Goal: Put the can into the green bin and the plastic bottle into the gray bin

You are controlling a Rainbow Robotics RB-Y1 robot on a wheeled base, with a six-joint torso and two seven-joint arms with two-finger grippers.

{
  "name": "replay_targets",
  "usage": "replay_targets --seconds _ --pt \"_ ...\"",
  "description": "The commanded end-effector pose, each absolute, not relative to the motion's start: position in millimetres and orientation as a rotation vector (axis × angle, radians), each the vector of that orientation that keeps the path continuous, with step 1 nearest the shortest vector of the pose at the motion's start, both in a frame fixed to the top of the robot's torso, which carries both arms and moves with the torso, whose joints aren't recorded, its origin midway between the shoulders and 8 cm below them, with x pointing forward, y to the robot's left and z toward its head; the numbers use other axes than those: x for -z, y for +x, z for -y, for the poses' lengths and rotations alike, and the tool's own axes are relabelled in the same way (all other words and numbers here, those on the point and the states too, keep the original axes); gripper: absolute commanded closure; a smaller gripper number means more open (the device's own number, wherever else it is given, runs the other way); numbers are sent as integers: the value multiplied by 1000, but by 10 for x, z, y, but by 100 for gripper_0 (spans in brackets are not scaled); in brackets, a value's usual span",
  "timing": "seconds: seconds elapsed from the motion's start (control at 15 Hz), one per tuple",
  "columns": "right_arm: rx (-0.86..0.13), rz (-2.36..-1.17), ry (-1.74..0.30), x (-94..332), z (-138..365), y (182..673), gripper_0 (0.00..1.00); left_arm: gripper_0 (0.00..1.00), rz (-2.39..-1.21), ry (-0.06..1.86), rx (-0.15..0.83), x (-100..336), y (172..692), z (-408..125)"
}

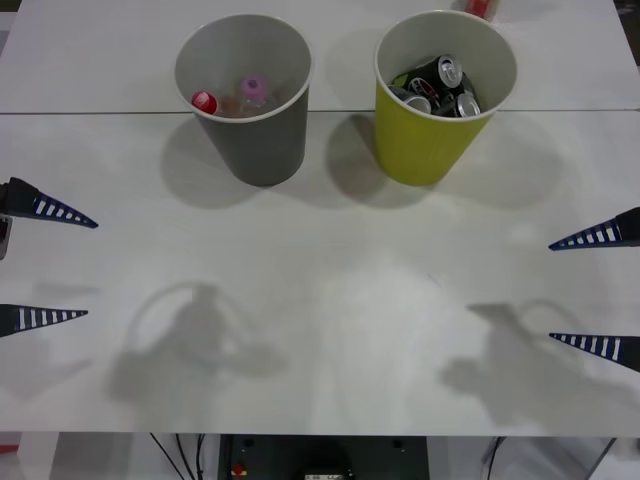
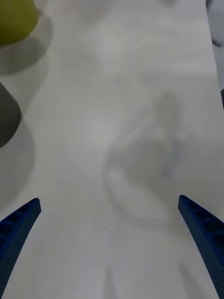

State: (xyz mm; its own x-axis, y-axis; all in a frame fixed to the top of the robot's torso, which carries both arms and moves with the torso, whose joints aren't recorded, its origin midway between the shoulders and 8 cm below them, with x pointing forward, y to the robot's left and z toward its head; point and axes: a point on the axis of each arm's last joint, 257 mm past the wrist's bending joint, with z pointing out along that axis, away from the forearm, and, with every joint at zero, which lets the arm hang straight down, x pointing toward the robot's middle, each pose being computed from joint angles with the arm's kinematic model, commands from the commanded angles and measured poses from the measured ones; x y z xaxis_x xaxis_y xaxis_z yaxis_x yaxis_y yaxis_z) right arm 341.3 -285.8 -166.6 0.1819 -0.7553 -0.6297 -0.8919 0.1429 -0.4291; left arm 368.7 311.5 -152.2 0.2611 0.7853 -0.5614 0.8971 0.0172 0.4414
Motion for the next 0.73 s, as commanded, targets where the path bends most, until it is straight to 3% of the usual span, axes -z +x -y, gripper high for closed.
replay_targets --seconds 0.07,0.73 --pt "-209 -1596 -1634 1666 2858 3413 0 0 -1541 1790 165 1585 3613 -3103" --pt "-209 -1596 -1634 1666 2858 3413 0 0 -1525 1795 184 1587 3560 -3041"
